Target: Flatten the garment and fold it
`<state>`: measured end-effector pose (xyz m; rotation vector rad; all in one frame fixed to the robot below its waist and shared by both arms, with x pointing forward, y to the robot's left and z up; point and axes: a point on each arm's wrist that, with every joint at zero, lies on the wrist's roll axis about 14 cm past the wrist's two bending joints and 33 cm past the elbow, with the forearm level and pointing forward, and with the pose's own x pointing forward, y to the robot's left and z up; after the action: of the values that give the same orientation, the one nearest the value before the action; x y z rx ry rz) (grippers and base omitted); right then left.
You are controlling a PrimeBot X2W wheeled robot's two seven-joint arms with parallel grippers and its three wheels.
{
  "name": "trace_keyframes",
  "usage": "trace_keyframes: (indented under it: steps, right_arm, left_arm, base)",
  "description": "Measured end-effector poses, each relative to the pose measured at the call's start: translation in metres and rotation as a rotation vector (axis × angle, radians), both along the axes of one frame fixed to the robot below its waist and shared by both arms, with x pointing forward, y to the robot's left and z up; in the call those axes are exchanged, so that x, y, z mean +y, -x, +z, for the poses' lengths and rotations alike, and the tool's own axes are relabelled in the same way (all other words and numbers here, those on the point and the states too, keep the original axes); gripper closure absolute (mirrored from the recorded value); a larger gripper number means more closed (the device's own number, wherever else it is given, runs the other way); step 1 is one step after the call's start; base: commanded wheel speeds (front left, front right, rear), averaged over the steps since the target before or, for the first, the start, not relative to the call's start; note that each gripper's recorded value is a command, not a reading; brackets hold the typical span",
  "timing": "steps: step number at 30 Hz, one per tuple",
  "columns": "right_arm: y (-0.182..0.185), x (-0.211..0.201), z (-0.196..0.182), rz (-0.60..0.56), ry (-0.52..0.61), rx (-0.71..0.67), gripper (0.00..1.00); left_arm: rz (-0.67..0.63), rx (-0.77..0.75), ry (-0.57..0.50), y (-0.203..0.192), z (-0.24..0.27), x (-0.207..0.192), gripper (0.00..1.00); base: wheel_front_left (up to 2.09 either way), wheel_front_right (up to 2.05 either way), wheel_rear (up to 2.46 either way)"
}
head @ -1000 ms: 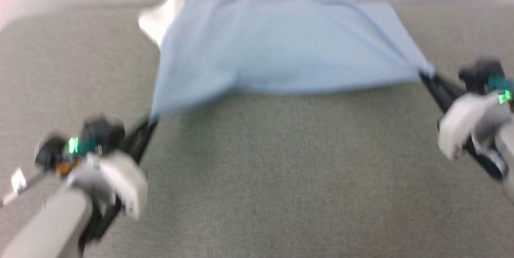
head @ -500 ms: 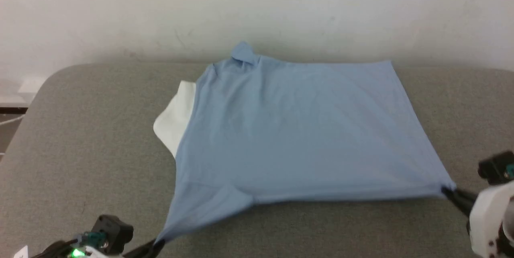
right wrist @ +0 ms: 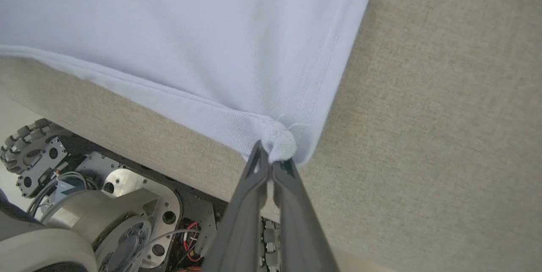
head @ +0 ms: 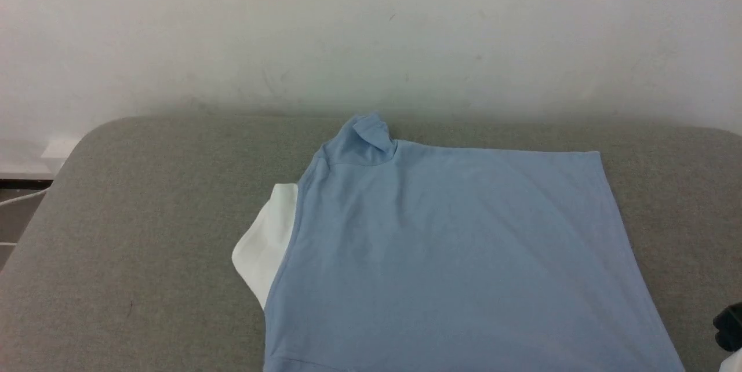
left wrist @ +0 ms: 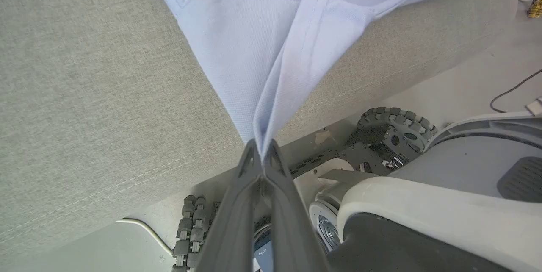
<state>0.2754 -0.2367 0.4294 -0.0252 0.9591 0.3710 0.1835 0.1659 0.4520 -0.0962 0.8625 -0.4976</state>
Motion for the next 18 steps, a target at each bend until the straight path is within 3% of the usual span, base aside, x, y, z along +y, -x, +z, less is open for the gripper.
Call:
trace_keyframes:
  steps: [5,7,8,15,18]
  right_arm:
    - [-0.003,0.004,0.014,-0.012,0.008,-0.055,1.00]
    - [-0.011,0.011,0.023,-0.011,-0.009,-0.103,1.00]
    - [-0.021,0.017,0.034,-0.011,-0.024,-0.166,1.00]
    - [-0.060,0.020,0.063,-0.027,-0.031,-0.353,1.00]
    - [-0.079,0.019,0.068,-0.038,-0.024,-0.408,1.00]
  left_arm:
    - [-0.019,-0.061,0.027,-0.010,0.012,-0.006,1.00]
    - [-0.019,-0.160,0.027,-0.030,0.026,-0.006,1.00]
    - [0.004,-0.285,0.042,-0.055,0.046,-0.007,1.00]
    - [0.091,-0.568,0.104,-0.118,0.092,-0.005,1.00]
    - [0.134,-0.609,0.134,-0.141,0.095,-0.005,1.00]
  base:
    - [0.00,0.00,0.00]
    - [0.00,0.00,0.00]
    - [0.00,0.00,0.00]
    - [0.00,0.00,0.00]
    - [0.00,0.00,0.00]
